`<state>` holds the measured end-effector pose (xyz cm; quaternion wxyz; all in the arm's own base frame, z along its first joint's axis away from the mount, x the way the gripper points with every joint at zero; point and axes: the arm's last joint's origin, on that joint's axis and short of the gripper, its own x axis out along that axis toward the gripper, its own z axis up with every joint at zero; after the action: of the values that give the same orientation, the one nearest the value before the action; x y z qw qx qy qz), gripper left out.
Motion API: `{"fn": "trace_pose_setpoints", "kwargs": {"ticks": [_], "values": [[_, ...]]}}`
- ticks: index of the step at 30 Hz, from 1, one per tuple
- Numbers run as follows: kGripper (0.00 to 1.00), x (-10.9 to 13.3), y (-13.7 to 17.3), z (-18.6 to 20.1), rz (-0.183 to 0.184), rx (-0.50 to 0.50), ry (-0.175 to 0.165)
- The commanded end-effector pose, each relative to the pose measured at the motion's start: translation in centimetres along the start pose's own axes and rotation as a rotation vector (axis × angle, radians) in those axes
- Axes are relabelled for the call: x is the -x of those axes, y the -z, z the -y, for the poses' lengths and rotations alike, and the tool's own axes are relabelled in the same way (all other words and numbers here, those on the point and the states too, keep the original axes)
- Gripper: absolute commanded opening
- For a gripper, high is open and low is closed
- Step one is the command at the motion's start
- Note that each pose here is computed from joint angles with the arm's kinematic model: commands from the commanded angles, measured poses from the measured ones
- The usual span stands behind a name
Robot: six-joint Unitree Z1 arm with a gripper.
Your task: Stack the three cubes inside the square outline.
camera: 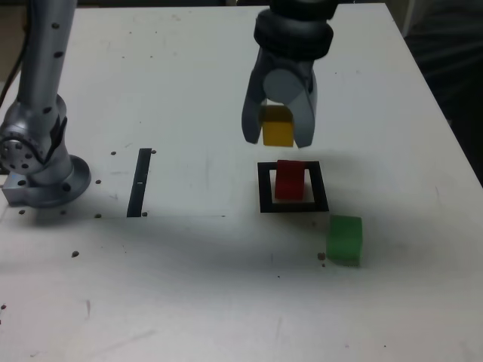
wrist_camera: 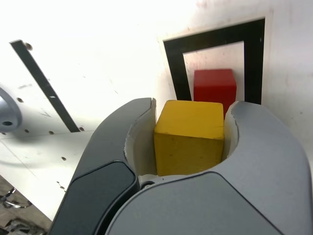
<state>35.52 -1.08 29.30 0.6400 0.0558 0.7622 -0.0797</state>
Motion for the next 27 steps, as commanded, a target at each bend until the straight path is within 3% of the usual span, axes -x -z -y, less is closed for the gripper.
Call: {"fn": "trace_pose_setpoints", "kwargs": {"ticks": [1, 13, 24, 27], "values": [[0.25, -0.5, -0.5, 0.2, -0.001, -0.001, 0.009], [0.25, -2.3, -2.0, 0.3, -0.011, -0.002, 0.041], [0.25, -3.2, -2.5, 0.2, -0.023, -0.003, 0.049], [0.34, -3.3, -2.6, 0.2, -0.014, -0.007, 0.048]]}}
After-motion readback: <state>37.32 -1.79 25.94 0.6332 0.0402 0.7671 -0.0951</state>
